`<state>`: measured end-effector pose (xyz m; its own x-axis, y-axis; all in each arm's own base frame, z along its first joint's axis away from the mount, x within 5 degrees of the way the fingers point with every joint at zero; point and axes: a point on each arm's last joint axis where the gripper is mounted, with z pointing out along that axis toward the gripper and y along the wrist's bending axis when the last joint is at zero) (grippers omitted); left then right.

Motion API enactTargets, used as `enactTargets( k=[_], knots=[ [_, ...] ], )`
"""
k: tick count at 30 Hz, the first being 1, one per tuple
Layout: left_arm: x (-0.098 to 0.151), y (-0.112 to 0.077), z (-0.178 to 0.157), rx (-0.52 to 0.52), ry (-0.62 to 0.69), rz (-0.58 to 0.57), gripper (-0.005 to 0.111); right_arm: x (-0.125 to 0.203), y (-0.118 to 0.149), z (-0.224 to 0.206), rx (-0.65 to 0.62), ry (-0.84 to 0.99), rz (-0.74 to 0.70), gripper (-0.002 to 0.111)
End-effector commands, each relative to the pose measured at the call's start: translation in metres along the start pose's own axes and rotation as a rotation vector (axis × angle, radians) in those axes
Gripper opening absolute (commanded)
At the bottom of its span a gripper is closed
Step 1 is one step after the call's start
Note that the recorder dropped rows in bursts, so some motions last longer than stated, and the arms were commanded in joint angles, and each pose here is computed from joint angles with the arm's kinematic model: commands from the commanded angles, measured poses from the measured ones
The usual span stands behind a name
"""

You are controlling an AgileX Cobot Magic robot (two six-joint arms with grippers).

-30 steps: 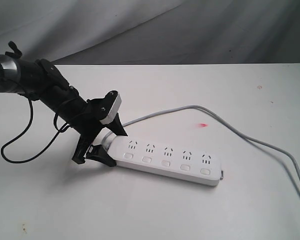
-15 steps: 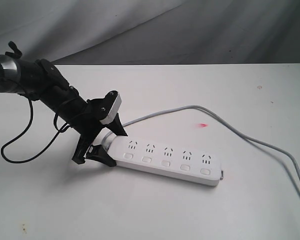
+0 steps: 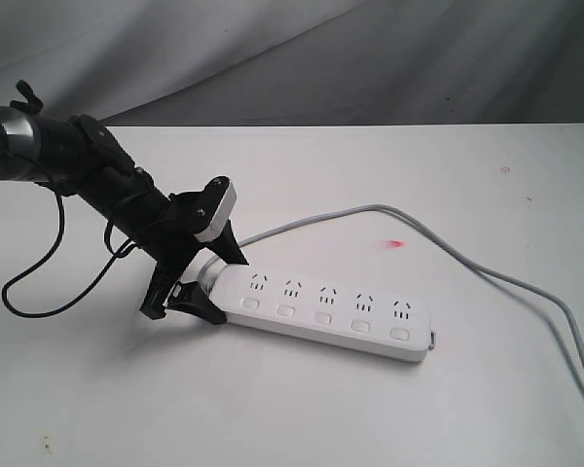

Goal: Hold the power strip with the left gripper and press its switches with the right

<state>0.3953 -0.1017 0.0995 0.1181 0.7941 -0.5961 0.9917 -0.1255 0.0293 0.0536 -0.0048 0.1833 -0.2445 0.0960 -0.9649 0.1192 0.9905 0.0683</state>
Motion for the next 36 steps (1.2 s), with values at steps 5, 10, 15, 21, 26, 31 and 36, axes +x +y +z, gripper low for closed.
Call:
enactTargets(
  k=[5,10,15,21,26,31,36],
  knots=[
    [-0.003,0.001,-0.001,-0.004,-0.008,0.002,0.036,0.001,0.0,0.0,0.001,-0.002,-0.011,0.0],
    [-0.003,0.001,-0.001,-0.004,-0.008,0.002,0.036,0.001,0.0,0.0,0.001,-0.002,-0.011,0.0],
    [-0.003,0.001,-0.001,-0.004,-0.008,0.002,0.036,0.001,0.0,0.0,0.001,-0.002,-0.011,0.0],
    [-0.002,0.001,-0.001,-0.002,-0.008,0.001,0.036,0.001,0.0,0.0,0.001,-0.002,-0.011,0.0],
    [0.0,0.0,0.0,0.013,0.016,0.017,0.074,0.001,0.0,0.0,0.001,-0.002,-0.011,0.0],
    [0.001,0.0,0.0,0.014,0.018,0.019,0.098,0.001,0.0,0.0,0.001,-0.002,-0.011,0.0],
    [-0.016,0.002,-0.024,-0.055,0.028,0.064,0.097,0.001,0.0,0.0,0.001,-0.002,-0.011,0.0]
  ],
)
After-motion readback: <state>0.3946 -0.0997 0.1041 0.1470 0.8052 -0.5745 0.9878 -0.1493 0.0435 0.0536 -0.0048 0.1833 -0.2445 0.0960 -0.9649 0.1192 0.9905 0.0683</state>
